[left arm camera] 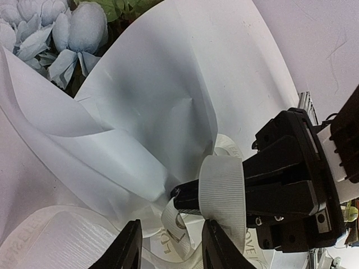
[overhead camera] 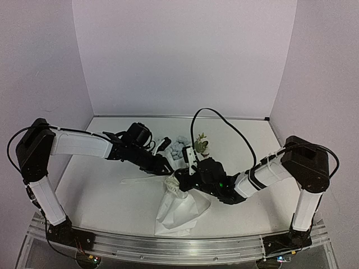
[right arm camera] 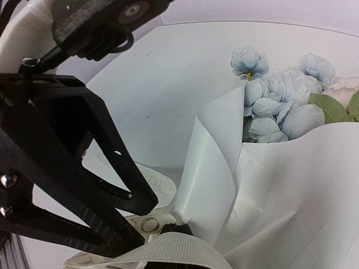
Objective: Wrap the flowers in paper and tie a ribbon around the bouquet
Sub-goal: Cross the half-tied ribbon over the folded bouquet, then tie the half-tied ribbon around the folded bouquet.
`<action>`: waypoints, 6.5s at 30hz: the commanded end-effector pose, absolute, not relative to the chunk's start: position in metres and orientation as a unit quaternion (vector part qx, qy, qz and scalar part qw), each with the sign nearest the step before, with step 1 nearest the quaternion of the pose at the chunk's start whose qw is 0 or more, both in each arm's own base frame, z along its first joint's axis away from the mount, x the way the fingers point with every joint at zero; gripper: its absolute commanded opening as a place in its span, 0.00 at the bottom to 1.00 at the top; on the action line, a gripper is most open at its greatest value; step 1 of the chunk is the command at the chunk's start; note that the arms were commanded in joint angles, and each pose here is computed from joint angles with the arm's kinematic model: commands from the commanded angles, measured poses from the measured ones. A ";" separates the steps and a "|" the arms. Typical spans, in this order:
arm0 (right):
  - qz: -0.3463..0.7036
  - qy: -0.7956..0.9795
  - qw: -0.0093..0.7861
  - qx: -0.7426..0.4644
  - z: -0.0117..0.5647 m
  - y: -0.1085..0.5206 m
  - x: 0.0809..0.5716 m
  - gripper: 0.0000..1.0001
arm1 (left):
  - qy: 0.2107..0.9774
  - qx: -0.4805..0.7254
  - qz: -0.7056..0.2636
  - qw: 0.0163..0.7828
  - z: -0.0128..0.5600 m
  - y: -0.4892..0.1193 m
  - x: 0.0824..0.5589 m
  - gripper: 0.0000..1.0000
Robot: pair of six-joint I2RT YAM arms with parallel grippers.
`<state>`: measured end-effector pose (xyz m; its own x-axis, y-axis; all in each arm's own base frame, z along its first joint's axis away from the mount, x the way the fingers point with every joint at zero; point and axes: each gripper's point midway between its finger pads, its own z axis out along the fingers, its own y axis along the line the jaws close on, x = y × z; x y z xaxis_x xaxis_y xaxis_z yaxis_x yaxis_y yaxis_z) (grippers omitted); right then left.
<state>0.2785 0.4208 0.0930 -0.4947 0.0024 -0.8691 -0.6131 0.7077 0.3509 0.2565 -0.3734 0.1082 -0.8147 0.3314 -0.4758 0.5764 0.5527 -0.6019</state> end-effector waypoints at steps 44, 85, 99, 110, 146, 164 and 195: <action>0.334 0.817 0.435 -0.178 0.119 0.389 0.257 0.31 | 0.828 0.259 -0.445 0.222 0.151 -0.389 0.268 0.00; 0.229 0.879 0.309 -0.282 0.099 0.381 0.198 0.35 | 0.821 0.263 -0.454 0.225 0.154 -0.388 0.265 0.00; 0.212 0.876 0.329 -0.280 0.101 0.382 0.208 0.14 | 0.821 0.265 -0.452 0.226 0.154 -0.385 0.262 0.00; 0.217 0.874 0.341 -0.270 0.112 0.383 0.211 0.00 | 0.820 0.266 -0.453 0.229 0.155 -0.384 0.261 0.00; 0.053 0.893 0.351 -0.276 0.101 0.300 0.216 0.00 | 0.849 0.200 -0.419 0.252 0.140 -0.359 0.267 0.00; -0.031 0.906 0.355 -0.228 0.067 0.244 0.215 0.00 | 0.882 0.104 -0.350 0.298 0.129 -0.309 0.273 0.00; -0.114 0.911 0.319 -0.235 0.062 0.211 0.209 0.00 | 0.913 -0.012 -0.318 0.254 0.076 -0.260 0.280 0.00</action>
<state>0.2057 0.2173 0.0514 -0.6915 -0.4791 -0.5406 -0.3713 0.8777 -0.3029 0.2755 -0.2584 0.0732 -0.8733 -0.1640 -0.4587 0.1436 0.8131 -0.5641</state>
